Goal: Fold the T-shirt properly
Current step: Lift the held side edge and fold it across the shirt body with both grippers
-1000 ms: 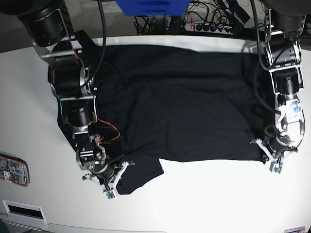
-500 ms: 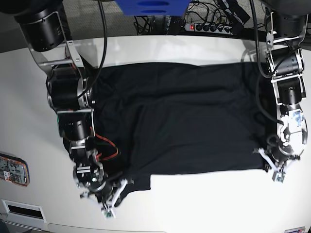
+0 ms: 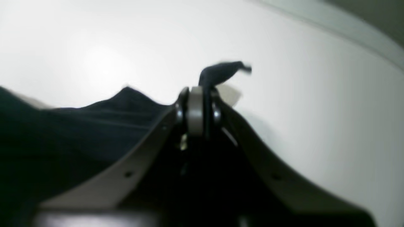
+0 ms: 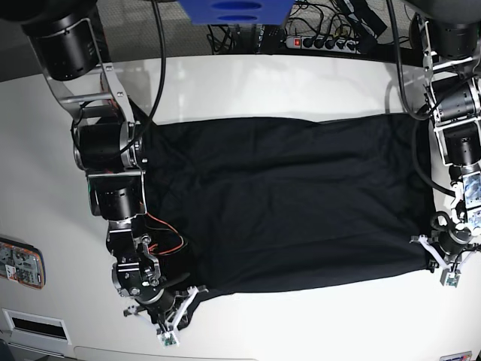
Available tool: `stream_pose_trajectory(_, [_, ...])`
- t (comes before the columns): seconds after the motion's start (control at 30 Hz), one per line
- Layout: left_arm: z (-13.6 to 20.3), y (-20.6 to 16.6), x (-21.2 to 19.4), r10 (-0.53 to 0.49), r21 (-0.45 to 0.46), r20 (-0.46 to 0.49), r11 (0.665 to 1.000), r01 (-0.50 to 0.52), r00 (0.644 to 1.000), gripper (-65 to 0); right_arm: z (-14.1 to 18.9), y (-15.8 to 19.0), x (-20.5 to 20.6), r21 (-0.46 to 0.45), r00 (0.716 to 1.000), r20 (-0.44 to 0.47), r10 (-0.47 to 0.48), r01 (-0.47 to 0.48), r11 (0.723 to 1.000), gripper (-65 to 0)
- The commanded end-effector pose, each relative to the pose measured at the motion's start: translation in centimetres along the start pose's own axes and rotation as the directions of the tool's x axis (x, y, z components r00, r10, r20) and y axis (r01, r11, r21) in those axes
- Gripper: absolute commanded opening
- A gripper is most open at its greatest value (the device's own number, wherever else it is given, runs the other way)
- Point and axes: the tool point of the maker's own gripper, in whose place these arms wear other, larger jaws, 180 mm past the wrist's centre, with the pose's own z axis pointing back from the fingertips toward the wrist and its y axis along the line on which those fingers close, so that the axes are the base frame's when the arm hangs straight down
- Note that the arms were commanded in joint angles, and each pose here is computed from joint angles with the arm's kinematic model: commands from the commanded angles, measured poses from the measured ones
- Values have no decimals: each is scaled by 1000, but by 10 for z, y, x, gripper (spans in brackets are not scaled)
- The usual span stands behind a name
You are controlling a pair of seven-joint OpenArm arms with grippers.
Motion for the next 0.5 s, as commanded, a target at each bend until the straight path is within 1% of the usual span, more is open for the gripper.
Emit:
stream_pose_trajectory(0.0, [6, 17, 28, -5, 35, 69, 999, 3, 998, -650, 10, -15, 65, -38, 988, 151, 29, -23, 999, -650])
stream_pose_trajectory(0.03, [5, 15, 27, -4, 32, 68, 999, 2, 998, -650, 15, -16, 75, -46, 983, 177, 40, -32, 998, -650])
stream_pose_trajectory(0.1, [4, 9, 11, -4, 22, 41, 1000, 3, 999, -650, 17, -13, 57, -47, 989, 139, 44, -38, 998, -650])
stream_pose_trajectory(0.17, [4, 5, 2, -5, 16, 29, 1000, 5, 1000, -650, 21, -7, 39, -43, 992, 116, 46, -41, 998, -650])
stream_pose_trajectory(0.2, [4, 0, 5, -12, 9, 39, 1000, 12, 999, -650, 26, -5, 42, -48, 990, 133, 55, -49, 998, -650])
stream_pose_trajectory(0.27, [6, -17, -2, -36, -12, 44, 999, 37, 998, -650, 36, -2, 52, -59, 981, 180, 76, -66, 996, -650])
stream_pose_trajectory(0.37, [22, -35, -7, -111, -26, 77, 993, 114, 991, -650, 41, 4, 37, -57, 984, 157, 79, -71, 996, -650])
stream_pose_trajectory(0.47, [34, -52, -8, -145, -38, 114, 988, 151, 983, -650, 42, 6, 29, -55, 986, 146, 78, -71, 996, -650])
